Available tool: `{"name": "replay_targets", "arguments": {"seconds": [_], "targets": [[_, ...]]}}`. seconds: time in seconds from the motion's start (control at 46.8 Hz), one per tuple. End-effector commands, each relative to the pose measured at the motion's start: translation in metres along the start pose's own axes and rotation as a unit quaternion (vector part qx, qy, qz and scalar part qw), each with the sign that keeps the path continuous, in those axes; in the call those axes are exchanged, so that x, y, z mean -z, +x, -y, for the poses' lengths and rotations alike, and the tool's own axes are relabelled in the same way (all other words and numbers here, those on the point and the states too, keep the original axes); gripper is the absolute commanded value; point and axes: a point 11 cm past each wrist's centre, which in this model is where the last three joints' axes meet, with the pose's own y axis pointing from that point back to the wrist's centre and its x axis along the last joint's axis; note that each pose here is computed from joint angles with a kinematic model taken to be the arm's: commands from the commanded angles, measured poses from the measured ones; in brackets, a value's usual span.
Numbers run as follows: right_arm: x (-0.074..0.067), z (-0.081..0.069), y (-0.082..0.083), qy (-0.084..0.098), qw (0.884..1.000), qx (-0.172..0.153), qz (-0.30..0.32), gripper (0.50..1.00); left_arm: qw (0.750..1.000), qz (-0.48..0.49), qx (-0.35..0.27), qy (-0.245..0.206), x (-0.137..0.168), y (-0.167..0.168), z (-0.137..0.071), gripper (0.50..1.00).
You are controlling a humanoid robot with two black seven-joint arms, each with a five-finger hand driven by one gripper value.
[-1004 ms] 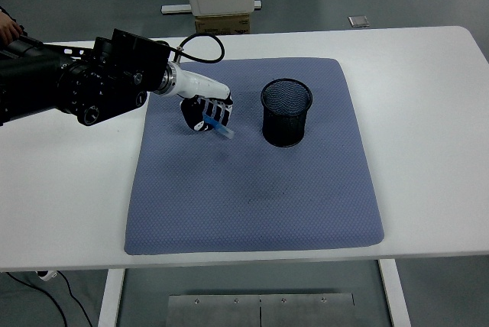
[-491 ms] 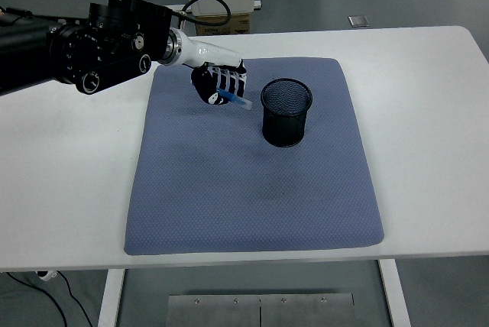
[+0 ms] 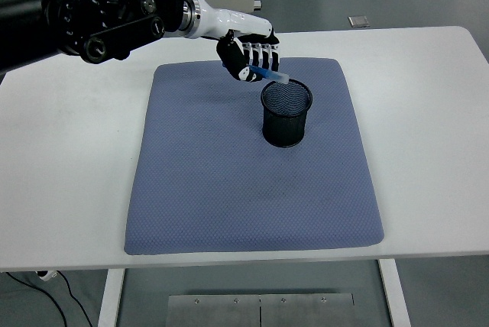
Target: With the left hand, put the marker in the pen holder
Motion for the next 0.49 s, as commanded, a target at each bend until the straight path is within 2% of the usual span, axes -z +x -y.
{"name": "replay_targets", "arguments": {"seconds": [0.0, 0.192, 0.47], "targets": [[0.0, 0.0, 0.0, 0.0, 1.0, 0.0, 0.0, 1.0, 1.0, -0.023, -0.008, -0.016, -0.007, 0.002, 0.002, 0.5], [0.0, 0.0, 0.0, 0.0, 1.0, 0.0, 0.0, 1.0, 0.995, -0.081, -0.011, -0.052, -0.028, -0.003, 0.015, 0.5], [0.0, 0.0, 0.0, 0.0, 1.0, 0.0, 0.0, 1.0, 0.98, -0.182, -0.011, -0.074, -0.022, -0.026, 0.027, 0.5]]}}
